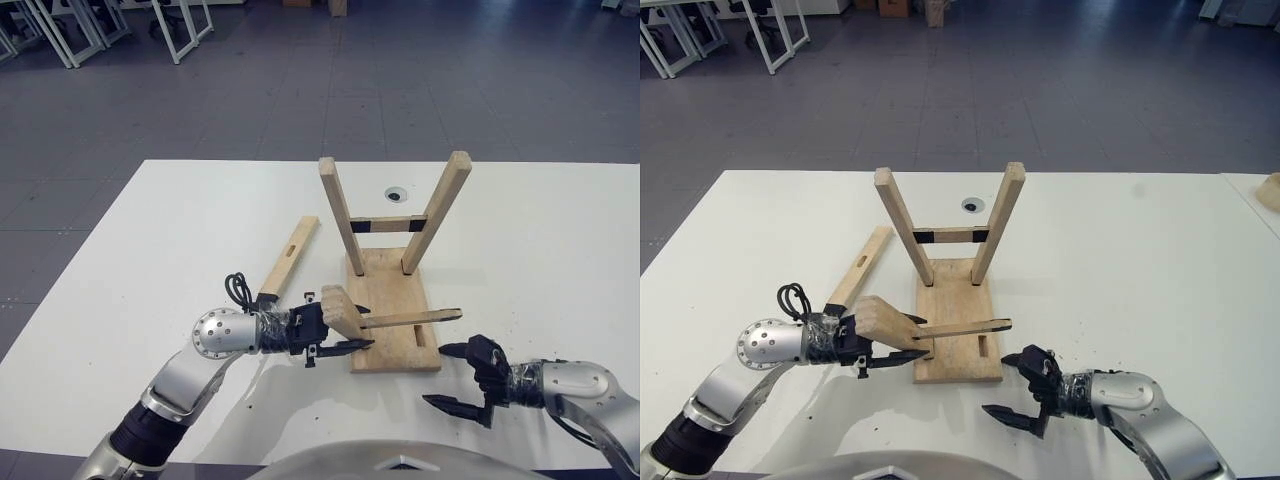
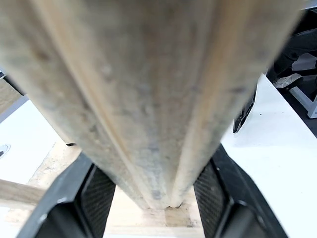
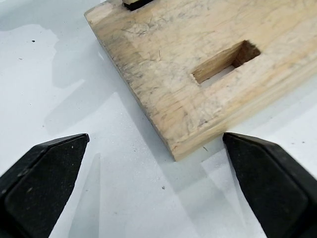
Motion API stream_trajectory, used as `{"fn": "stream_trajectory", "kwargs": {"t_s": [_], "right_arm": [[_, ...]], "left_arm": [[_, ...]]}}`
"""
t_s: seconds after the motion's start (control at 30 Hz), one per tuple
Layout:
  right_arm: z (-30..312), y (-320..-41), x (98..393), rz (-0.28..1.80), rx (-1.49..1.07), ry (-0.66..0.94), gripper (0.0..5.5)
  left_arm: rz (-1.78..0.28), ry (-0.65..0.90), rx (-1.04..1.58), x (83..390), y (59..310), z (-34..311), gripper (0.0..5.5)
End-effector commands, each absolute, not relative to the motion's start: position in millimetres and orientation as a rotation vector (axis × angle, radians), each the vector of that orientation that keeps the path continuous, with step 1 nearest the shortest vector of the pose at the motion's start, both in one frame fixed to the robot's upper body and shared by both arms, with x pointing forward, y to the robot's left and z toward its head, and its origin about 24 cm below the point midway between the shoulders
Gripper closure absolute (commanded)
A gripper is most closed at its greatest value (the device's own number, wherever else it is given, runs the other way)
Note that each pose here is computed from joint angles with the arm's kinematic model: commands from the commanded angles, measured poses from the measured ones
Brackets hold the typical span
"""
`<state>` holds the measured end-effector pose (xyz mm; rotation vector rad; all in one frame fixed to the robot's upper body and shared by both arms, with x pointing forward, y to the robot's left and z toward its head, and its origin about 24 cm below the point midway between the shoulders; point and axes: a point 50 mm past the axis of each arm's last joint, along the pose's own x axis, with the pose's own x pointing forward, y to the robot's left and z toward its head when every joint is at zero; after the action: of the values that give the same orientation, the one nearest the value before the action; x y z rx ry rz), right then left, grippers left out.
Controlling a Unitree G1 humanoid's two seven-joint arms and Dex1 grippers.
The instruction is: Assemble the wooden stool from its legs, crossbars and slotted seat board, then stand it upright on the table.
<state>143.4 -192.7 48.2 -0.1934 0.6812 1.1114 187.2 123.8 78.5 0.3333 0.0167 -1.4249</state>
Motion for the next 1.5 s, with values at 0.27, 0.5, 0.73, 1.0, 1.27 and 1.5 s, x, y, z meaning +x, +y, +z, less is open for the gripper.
{"fn": "stream_trajectory", "kwargs": {"t_s": [0.27,0.5,0.73,1.0,1.27,1.5], "right_arm": [[52,-197,164,0.972,-0.241,0.626,0.49],[52,-196,176,0.865,-0.265,0.57,0.49],[53,-201,182,0.825,-0.29,0.558,0.49],[51,-196,180,0.832,-0.291,0.558,0.49],[51,-197,179,0.83,-0.29,0.562,0.49],[47,-194,176,0.791,-0.272,0.56,0.49]], "left_arm": [[-1.338,0.569,0.651,198,185,7,3.45],[-1.266,0.533,0.695,218,189,13,3.45],[-1.259,0.485,0.699,230,187,19,3.45],[-1.314,0.264,0.546,242,169,44,2.61],[-1.311,0.303,0.512,241,177,49,1.43],[-0.845,0.256,0.407,255,200,79,0.66]]}}
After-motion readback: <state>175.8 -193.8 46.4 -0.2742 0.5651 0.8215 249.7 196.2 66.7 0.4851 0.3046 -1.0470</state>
